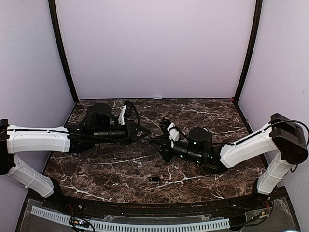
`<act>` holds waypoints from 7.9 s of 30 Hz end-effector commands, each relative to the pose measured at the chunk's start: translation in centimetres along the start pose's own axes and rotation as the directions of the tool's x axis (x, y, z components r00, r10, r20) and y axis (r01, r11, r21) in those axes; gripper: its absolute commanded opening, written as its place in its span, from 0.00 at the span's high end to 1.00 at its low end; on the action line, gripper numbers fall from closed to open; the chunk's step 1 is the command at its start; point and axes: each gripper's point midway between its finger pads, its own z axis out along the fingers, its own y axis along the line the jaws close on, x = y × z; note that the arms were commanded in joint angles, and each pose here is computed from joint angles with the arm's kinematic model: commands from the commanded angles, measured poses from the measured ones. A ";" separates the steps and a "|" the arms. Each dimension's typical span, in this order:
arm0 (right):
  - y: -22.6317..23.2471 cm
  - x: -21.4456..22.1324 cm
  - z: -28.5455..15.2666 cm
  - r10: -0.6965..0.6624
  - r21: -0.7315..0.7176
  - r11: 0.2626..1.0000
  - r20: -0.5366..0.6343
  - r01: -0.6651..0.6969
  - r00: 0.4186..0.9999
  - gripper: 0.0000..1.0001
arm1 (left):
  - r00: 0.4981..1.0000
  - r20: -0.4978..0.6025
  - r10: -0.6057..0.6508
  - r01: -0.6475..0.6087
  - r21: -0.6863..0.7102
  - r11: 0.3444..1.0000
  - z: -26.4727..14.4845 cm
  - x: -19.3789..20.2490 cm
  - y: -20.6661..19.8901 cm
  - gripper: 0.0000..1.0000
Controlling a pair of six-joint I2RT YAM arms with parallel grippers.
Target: Remove the keys from the keyring
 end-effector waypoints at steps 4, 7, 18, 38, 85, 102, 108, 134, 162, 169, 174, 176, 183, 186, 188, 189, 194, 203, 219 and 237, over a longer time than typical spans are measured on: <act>-0.1 -1.2 0.0 -0.021 0.026 0.999 0.031 0.020 0.999 1.00 | 0.999 0.026 0.024 -0.024 0.016 1.000 -1.3 -1.0 -1.2 1.00; -0.4 -0.7 -0.5 -0.041 0.037 0.999 0.009 0.040 0.999 1.00 | 0.999 0.017 0.032 -0.032 0.011 0.999 -1.6 -1.0 -1.2 1.00; 0.7 -0.4 -1.6 -0.229 -0.045 0.973 -0.134 0.225 0.964 1.00 | 0.974 -0.194 0.120 -0.121 0.006 0.993 -1.9 1.7 -1.5 1.00; 7.1 0.6 -4.2 -0.060 -0.394 0.917 -0.298 -0.065 0.953 1.00 | 0.922 -0.311 0.232 -0.240 0.014 0.971 -1.5 2.9 -0.1 1.00; 1.1 1.0 -4.7 0.047 -0.327 0.914 -0.505 -0.241 0.862 1.00 | 0.685 -0.520 0.510 -0.465 0.227 0.856 -1.2 7.8 -0.3 1.00; 3.2 1.3 -5.7 0.139 -0.403 0.844 -0.472 -0.353 0.870 1.00 | 0.838 -0.188 0.512 -0.505 0.086 0.859 -0.7 1.9 -1.7 0.48; 3.1 0.7 -5.2 0.187 -0.390 0.838 -0.453 -0.382 0.872 1.00 | 0.840 -0.060 0.539 -0.524 0.167 0.835 -2.1 2.2 -3.1 0.53; 1.6 -0.3 -3.4 0.299 -0.274 0.850 -0.453 -0.450 0.840 1.00 | 0.801 -0.128 0.584 -0.595 -0.077 0.800 1.4 4.8 0.2 0.71; 0.8 -0.2 -3.0 0.401 -0.197 0.826 -0.451 -0.528 0.797 1.00 | 0.794 -0.133 0.594 -0.608 -0.120 0.785 1.9 5.2 1.6 1.00; 1.6 -1.2 -2.8 0.480 -0.214 0.756 -0.462 -0.619 0.746 1.00 | 0.745 -0.074 0.663 -0.666 -0.142 0.732 1.3 4.8 1.8 1.00; 1.9 -1.5 -2.7 0.502 -0.218 0.731 -0.469 -0.646 0.727 1.00 | 0.728 -0.024 0.685 -0.676 -0.188 0.712 1.0 3.9 2.0 1.00; 1.5 -1.2 -2.7 0.494 -0.198 0.750 -0.467 -0.631 0.733 1.00 | 0.737 0.013 0.676 -0.660 -0.200 0.724 0.4 3.4 1.8 1.00; 1.3 -0.6 -2.5 0.482 -0.184 0.763 -0.475 -0.619 0.736 1.00 | 0.761 0.091 0.642 -0.626 -0.158 0.764 -1.2 2.9 0.3 0.80; 1.1 -0.5 -2.4 0.472 -0.171 0.778 -0.476 -0.605 0.742 1.00 | 0.767 0.068 0.638 -0.625 -0.145 0.767 -0.7 2.9 -0.4 0.70; 0.7 -0.4 -2.3 0.465 -0.150 0.794 -0.472 -0.588 0.749 1.00 | 0.774 0.070 0.630 -0.619 -0.127 0.775 -0.3 2.6 -1.1 0.65; 0.6 -0.2 -2.3 0.462 -0.140 0.801 -0.474 -0.582 0.750 1.00 | 0.778 0.073 0.624 -0.614 -0.120 0.780 -0.2 2.5 -1.4 0.62; -0.9 2.3 -2.8 0.419 0.005 0.863 -0.563 -0.505 0.712 1.00 | 0.784 0.102 0.613 -0.596 -0.153 0.788 -0.2 2.0 -0.8 0.50; 0.5 3.1 -6.0 0.436 0.081 0.824 -0.723 -0.561 0.536 1.00 | 0.694 0.181 0.697 -0.701 -0.047 0.711 -0.9 4.3 -0.2 0.47; 1.1 2.2 -6.2 0.563 0.264 0.725 -0.760 -0.637 0.326 1.00 | 0.583 0.171 0.794 -0.805 -0.007 0.593 1.4 6.3 0.6 0.51; 2.0 2.4 -5.6 0.527 0.243 0.746 -0.785 -0.620 0.326 1.00 | 0.595 0.113 0.796 -0.800 -0.004 0.599 4.0 6.4 1.0 0.63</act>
